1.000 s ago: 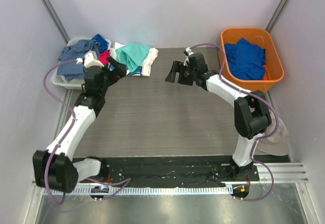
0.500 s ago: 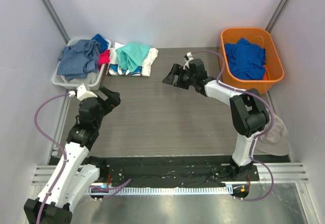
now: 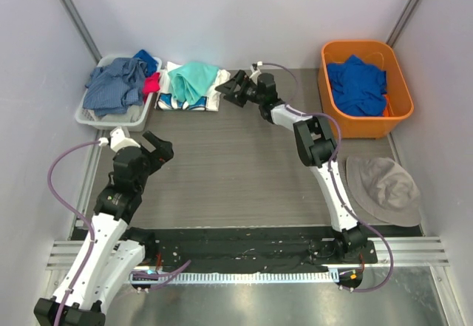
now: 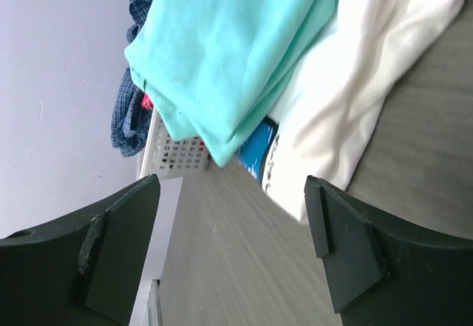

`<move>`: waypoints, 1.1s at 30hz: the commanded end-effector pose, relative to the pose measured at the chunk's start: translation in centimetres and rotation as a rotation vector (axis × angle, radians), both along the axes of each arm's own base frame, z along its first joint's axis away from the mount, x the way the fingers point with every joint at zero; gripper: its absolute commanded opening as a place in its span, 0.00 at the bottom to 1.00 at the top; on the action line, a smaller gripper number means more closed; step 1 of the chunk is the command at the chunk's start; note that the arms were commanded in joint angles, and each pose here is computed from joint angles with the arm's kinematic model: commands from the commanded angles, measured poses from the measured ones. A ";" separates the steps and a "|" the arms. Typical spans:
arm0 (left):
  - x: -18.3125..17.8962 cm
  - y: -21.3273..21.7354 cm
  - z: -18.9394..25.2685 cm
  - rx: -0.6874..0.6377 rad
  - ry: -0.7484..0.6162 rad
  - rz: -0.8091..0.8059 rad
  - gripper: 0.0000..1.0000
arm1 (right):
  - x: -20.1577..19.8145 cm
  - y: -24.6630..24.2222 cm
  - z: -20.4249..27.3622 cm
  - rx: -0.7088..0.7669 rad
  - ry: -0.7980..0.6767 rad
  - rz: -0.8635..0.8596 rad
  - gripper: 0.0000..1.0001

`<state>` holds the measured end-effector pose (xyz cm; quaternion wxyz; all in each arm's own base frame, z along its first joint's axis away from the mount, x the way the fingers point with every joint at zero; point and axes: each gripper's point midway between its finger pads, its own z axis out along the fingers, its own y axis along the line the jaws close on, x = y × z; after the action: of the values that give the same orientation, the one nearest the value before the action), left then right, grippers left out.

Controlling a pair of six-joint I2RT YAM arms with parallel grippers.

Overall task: Fold and stack the t-shirts
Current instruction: Neatly place the folded tshirt to the corner, then reset both grippers

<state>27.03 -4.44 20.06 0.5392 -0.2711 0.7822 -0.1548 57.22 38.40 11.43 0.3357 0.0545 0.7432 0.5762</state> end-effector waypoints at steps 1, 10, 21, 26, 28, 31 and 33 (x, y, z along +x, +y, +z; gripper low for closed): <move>0.0 0.0 -0.5 0.035 0.016 -0.013 1.00 | 1.5 1.5 4.9 0.076 -0.083 0.045 0.88; 0.4 0.3 -1.7 0.061 0.038 -0.009 1.00 | 2.3 1.9 5.7 0.009 -0.145 0.038 0.89; 0.4 0.5 -2.3 0.094 0.060 -0.015 1.00 | 1.9 2.4 6.0 -0.119 -0.154 0.005 0.89; 1.0 -0.1 -2.4 0.084 0.065 -0.032 1.00 | 1.2 -7.1 3.5 -0.514 -0.124 -0.220 0.89; 1.4 -0.4 -2.4 0.079 0.060 -0.043 1.00 | -0.8 -11.5 4.0 -0.665 -0.092 -0.310 0.89; 1.8 -0.6 -2.3 0.084 0.057 -0.049 1.00 | -4.5 -16.4 5.4 -0.818 -0.096 -0.401 0.90; 2.0 -0.7 -2.1 0.097 0.057 -0.061 1.00 | -7.5 -18.2 3.6 -0.884 -0.054 -0.395 0.90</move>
<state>27.83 -4.50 15.85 0.4975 -0.2431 0.8253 -0.1107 52.56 26.11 9.51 0.3768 0.0439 0.8933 0.2410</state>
